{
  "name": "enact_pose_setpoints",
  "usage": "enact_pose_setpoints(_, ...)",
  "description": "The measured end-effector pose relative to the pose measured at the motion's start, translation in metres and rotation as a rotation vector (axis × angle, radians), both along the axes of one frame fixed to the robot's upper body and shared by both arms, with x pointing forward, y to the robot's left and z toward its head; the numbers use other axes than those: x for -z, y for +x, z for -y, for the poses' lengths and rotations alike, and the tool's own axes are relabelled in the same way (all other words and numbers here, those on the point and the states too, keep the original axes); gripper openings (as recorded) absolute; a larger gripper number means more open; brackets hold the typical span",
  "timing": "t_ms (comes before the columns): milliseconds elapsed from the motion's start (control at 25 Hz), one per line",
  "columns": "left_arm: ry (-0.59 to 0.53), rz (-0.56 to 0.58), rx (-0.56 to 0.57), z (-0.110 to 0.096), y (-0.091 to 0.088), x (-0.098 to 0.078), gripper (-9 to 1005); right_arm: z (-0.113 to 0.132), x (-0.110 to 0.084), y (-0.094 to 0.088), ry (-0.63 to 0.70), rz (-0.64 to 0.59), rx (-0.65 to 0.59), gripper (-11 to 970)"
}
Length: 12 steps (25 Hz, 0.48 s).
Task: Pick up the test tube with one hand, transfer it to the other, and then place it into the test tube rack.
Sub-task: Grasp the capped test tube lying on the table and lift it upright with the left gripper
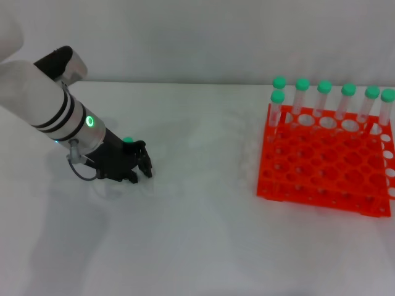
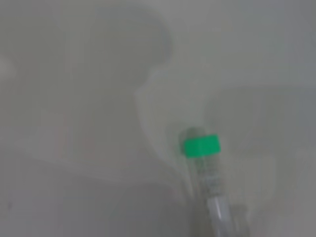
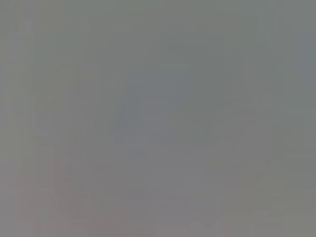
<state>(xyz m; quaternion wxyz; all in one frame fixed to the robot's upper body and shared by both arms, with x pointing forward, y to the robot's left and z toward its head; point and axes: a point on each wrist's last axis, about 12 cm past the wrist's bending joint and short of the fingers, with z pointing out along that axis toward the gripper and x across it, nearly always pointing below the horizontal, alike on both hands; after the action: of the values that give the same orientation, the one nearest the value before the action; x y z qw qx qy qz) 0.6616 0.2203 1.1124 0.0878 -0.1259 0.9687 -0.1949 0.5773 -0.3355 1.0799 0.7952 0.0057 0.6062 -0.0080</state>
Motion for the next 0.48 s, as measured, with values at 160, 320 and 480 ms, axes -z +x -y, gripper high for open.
enact_pose_setpoints(160, -0.007, -0.025, 0.012, 0.0015, -0.0040, 0.0020, 381, 0.0006, 0.0005, -0.0007, 0.000, -0.001, 0.002, 875)
enact_pose_setpoints(320, -0.011, -0.028, 0.011, 0.0016, -0.0049, 0.0032, 281, 0.0013, 0.0003, -0.0006, 0.000, -0.001, 0.003, 875)
enact_pose_setpoints(480, -0.017, -0.017, 0.002, -0.0017, -0.0028, 0.0009, 195, 0.0020, 0.0003, -0.0010, -0.001, -0.001, 0.005, 876)
